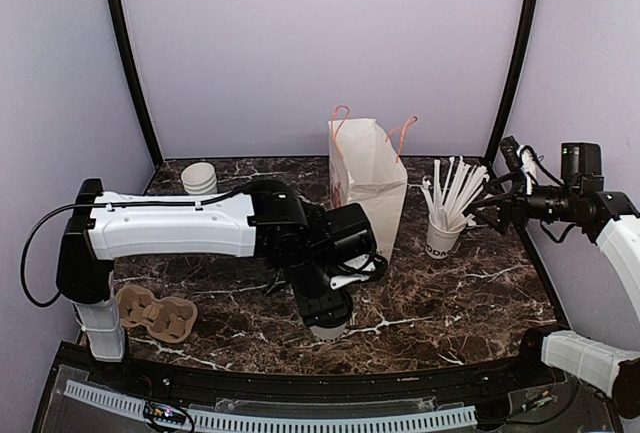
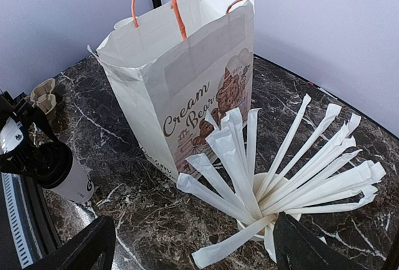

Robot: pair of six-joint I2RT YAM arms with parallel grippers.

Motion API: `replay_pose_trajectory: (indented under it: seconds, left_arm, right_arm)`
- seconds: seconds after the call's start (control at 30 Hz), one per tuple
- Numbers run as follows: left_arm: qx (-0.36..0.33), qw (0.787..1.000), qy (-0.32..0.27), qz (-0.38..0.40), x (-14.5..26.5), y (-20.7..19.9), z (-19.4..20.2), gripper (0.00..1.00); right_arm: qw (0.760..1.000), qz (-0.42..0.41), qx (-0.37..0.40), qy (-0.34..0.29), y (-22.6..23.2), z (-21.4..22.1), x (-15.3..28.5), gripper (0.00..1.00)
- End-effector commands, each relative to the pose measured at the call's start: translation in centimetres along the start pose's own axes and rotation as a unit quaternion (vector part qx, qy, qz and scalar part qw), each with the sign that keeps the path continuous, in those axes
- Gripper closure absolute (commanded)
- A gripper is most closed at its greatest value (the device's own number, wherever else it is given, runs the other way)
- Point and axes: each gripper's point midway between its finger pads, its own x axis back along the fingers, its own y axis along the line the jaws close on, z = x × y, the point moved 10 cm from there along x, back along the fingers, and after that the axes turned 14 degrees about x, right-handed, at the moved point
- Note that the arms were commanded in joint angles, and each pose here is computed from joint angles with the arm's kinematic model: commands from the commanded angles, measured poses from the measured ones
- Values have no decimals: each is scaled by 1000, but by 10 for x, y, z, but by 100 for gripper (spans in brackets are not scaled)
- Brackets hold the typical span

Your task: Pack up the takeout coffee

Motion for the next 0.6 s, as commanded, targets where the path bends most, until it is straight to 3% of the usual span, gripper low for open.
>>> replay_pose_trajectory:
  seconds: [0.0, 0.27, 0.57]
  left_arm:
    - [-11, 999, 36, 8, -24, -3, 14, 31]
    - [-6, 999, 12, 40, -19, -2, 14, 27]
    - [19, 995, 41, 93, -68, 2, 42, 30]
  right_arm:
    - [1000, 1, 12, -13, 0, -4, 2, 11]
    - [1000, -3, 12, -16, -1, -5, 2, 11]
    - [1000, -7, 10, -17, 0, -6, 2, 11]
